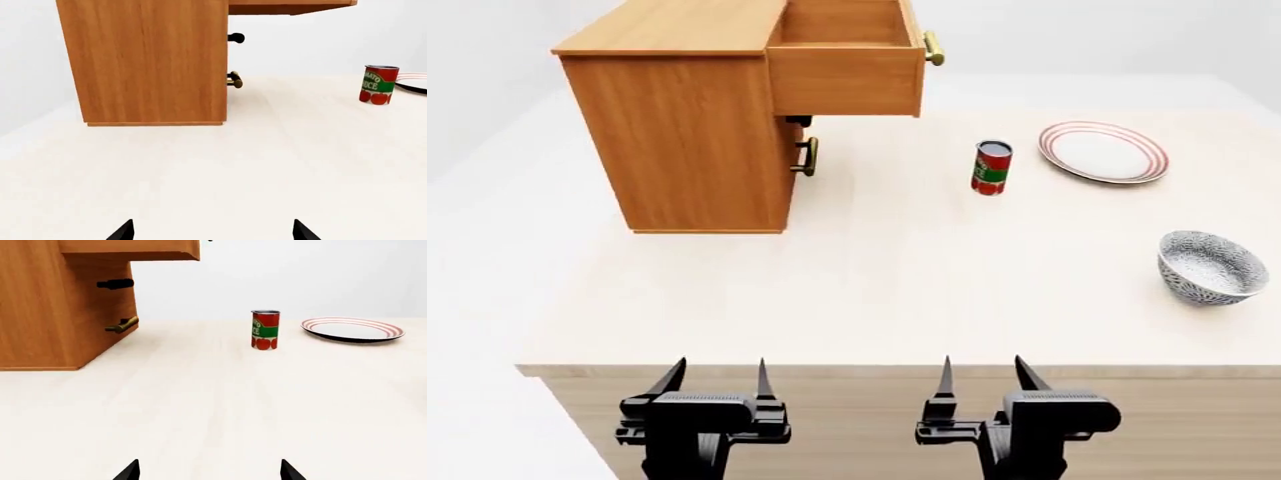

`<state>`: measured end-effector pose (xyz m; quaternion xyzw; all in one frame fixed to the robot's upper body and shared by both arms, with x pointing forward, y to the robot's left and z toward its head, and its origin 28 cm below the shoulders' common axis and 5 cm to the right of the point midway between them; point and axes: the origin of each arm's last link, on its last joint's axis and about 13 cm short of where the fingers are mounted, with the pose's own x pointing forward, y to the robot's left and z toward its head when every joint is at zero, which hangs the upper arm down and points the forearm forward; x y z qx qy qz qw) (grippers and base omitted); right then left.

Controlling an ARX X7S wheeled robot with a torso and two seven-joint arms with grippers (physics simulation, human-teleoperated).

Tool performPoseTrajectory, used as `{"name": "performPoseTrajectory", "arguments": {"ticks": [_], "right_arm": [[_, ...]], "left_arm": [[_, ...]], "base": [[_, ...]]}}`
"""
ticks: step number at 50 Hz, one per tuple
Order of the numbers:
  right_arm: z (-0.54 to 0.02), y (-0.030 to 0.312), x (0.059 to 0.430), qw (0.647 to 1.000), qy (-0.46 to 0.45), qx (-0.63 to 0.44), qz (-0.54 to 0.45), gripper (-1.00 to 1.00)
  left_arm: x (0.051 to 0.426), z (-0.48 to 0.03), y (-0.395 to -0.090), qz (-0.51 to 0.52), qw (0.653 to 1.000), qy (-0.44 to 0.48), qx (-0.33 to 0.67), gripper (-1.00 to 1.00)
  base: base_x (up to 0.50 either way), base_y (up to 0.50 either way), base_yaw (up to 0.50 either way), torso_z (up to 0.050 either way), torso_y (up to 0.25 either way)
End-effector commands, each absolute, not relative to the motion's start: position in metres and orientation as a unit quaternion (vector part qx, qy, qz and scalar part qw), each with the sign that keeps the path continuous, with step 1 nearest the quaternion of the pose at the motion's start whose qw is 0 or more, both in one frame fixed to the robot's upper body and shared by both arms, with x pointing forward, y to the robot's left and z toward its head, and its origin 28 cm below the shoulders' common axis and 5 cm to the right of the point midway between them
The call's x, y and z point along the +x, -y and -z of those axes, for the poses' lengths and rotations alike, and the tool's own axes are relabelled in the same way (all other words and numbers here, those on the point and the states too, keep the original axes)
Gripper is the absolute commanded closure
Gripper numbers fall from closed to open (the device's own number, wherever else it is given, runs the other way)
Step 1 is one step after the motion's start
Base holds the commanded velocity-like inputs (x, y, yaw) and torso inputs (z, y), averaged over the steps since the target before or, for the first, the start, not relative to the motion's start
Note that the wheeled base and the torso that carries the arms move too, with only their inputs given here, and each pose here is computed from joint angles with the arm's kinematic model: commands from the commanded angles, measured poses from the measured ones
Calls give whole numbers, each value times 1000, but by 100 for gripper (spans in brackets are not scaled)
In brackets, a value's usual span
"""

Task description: Put the bowl in the top drawer of the cabinet.

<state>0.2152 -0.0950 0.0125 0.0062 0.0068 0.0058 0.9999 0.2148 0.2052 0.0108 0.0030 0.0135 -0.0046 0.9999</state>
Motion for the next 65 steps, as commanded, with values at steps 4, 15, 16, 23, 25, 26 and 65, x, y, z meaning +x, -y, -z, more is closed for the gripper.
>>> {"name": "performPoseTrajectory", "arguments": {"ticks": [4, 15, 16, 23, 25, 26, 65], "right_arm": [[-14, 95, 214, 1000, -4, 6, -2, -100], [-28, 98, 205, 1000, -22, 11, -3, -100], [-31, 99, 203, 1000, -20, 15, -1, -100], [-78, 101, 187, 1000, 6, 4, 1, -100], [-86, 102, 183, 1000, 10, 5, 3, -100], [-98, 103, 183, 1000, 9, 12, -1, -100], [-394, 154, 222, 984, 147, -70, -70, -100]], "left_arm": [[214, -12, -206, 4, 1000, -12, -2, -100], [210, -29, -209, 6, 1000, -8, -9, -100], [208, -32, -210, 8, 1000, -9, -10, -100], [191, -79, -220, 12, 999, -3, -34, -100], [189, -87, -221, 14, 999, 2, -39, -100], [187, -100, -223, 22, 999, 15, -42, -100], [265, -385, -250, 181, 965, 167, -86, -100]], "base": [[0, 0, 0, 0, 0], [0, 0, 0, 0, 0], [0, 0, 0, 0, 0], [0, 0, 0, 0, 0], [0, 0, 0, 0, 0], [0, 0, 0, 0, 0], [46, 0, 0, 0, 0]]}}
